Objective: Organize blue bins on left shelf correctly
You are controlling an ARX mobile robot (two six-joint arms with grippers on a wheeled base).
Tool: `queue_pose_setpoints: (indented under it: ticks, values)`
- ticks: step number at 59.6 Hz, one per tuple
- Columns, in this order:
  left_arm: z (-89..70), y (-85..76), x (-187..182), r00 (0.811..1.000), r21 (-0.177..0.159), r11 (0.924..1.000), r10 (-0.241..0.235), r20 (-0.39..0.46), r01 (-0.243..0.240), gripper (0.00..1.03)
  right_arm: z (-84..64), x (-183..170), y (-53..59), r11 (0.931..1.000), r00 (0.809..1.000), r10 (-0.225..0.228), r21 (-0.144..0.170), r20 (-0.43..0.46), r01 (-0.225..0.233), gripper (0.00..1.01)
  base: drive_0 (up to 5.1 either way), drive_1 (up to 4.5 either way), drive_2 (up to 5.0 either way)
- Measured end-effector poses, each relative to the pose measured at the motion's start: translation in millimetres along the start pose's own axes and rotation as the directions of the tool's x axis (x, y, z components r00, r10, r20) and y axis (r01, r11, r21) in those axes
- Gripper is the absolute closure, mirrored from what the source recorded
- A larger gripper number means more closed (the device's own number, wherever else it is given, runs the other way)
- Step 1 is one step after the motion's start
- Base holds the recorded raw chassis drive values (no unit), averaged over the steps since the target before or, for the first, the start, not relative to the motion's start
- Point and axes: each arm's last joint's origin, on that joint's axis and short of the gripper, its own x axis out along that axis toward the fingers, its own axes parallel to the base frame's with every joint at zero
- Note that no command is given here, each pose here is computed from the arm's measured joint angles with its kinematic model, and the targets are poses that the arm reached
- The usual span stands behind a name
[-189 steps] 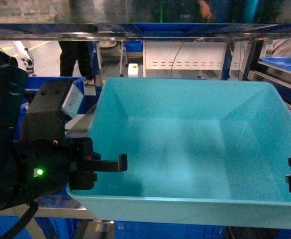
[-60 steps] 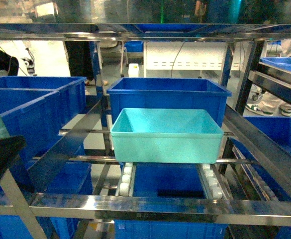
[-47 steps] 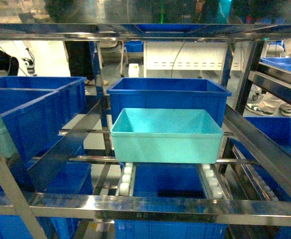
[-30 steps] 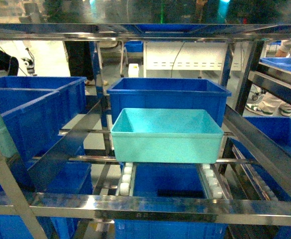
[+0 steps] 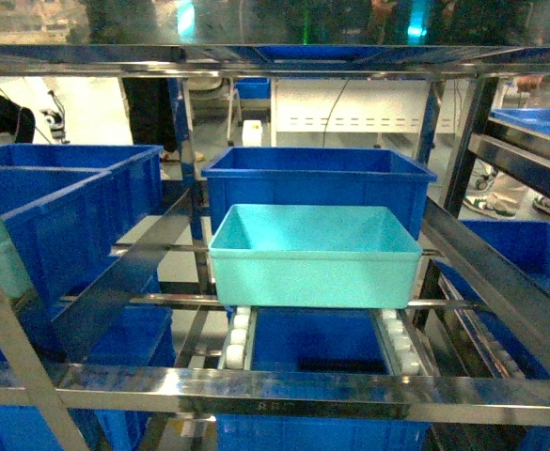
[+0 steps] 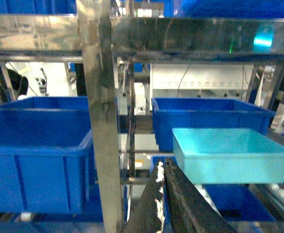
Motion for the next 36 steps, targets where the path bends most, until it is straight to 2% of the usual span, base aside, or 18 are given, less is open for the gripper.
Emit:
queue_pose_setpoints:
  ticks: [6,10,13,15,28,31,33,36]
  values:
    - [1.1,0.0,-2,1.000,0.000,1.0000,0.001,0.014,-0.001,1.01,-8.8,0,0.0,1.0000,1.000,0.000,0.000,-0.011,0.000,0.99,0.0,0.00,0.0]
    - [-5.9,0.1,-9,0.999,0.000,1.0000,0.001,-0.047,-0.001,1.01,-8.0,0,0.0,1.0000,1.000,0.000,0.000,-0.003,0.000,0.99,0.0,0.00,0.0]
    - [0.4,0.0,-13,1.000,0.000,1.0000,0.000,0.019,0.000,1.01,-8.3,0,0.0,1.0000,1.000,0.000,0.000,-0.005,0.000,0.99,0.0,0.00,0.0]
    - [-3.4,0.0,-12,1.000,0.000,1.0000,-0.001,-0.011,0.001,1.01,-8.0,0,0.0,1.0000,1.000,0.000,0.000,-0.002,0.000,0.99,0.0,0.00,0.0]
    - [-2.8,0.0,-12,1.000,0.000,1.0000,0.000,-0.004,0.000,1.01,-8.1,0,0.0,1.0000,1.000,0.000,0.000,-0.003,0.000,0.99,0.0,0.00,0.0]
    - [-2.8,0.0,-12,1.000,0.000,1.0000,0.000,-0.004,0.000,0.87,-8.1,0,0.0,1.0000,1.000,0.000,0.000,-0.003,0.000,0.88,0.0,0.00,0.0]
    - [-2.8,0.0,-12,1.000,0.000,1.0000,0.000,-0.004,0.000,0.75,-8.1,0,0.0,1.0000,1.000,0.000,0.000,-0.003,0.000,0.75,0.0,0.00,0.0]
    - [-2.8,0.0,-12,1.000,0.000,1.0000,0.000,-0.004,0.000,0.36,-8.1,0,0.0,1.0000,1.000,0.000,0.000,-0.003,0.000,0.36,0.0,0.00,0.0]
